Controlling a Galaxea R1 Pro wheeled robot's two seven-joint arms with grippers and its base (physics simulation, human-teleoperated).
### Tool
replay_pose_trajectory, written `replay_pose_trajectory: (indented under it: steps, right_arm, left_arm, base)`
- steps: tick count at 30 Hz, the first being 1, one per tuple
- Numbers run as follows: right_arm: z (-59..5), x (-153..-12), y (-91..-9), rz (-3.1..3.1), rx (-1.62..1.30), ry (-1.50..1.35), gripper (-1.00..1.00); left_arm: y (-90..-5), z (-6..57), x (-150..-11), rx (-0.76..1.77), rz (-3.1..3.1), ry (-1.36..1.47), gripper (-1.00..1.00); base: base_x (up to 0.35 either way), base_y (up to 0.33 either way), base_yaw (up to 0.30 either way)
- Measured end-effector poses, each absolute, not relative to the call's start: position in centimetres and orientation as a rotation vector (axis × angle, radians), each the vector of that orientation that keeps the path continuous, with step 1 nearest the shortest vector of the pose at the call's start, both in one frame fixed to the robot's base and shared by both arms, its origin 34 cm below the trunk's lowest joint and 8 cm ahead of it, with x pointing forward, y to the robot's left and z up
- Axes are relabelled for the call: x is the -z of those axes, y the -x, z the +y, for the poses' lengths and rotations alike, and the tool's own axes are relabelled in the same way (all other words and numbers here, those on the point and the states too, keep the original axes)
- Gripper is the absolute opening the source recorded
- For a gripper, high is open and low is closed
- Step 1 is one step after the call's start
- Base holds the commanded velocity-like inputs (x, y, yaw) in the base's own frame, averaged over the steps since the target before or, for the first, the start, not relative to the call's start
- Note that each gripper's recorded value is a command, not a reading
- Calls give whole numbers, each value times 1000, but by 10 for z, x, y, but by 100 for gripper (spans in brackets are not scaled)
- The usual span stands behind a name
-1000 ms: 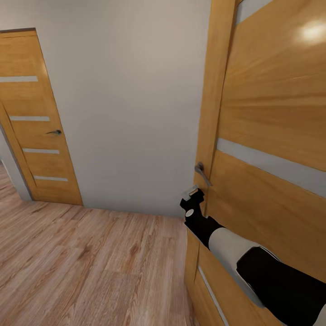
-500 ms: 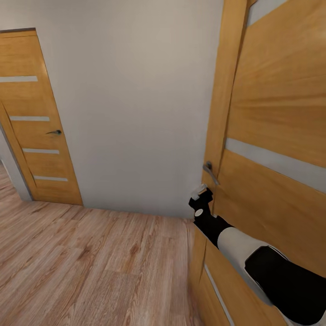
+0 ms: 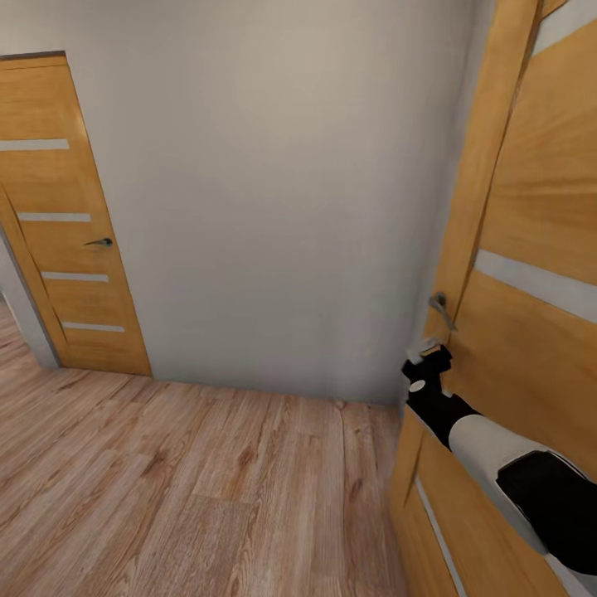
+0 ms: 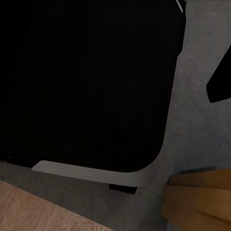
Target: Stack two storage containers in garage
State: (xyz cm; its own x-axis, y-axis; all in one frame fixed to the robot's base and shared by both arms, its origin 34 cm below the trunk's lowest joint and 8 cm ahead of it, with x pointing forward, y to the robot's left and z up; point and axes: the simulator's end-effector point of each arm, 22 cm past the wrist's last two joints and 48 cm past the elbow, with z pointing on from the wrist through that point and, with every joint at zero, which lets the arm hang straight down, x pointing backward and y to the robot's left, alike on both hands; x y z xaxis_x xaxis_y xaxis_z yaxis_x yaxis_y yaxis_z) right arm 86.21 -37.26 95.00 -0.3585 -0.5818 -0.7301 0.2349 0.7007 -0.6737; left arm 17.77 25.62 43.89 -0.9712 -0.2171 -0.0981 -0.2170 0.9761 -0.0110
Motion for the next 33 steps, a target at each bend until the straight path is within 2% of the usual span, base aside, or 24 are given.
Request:
replay_pose_trajectory:
  steps: [24, 33]
  right_arm:
    - [-456, -946, -842, 1787, 959, 181, 100]
    - [-458, -946, -842, 1789, 955, 174, 100]
  left_arm:
    - [-178, 255, -439, 2, 3024, 333, 100]
    - [-178, 255, -439, 2, 3024, 333, 100]
  base:
    - [0, 0, 0]
    - [0, 0, 0]
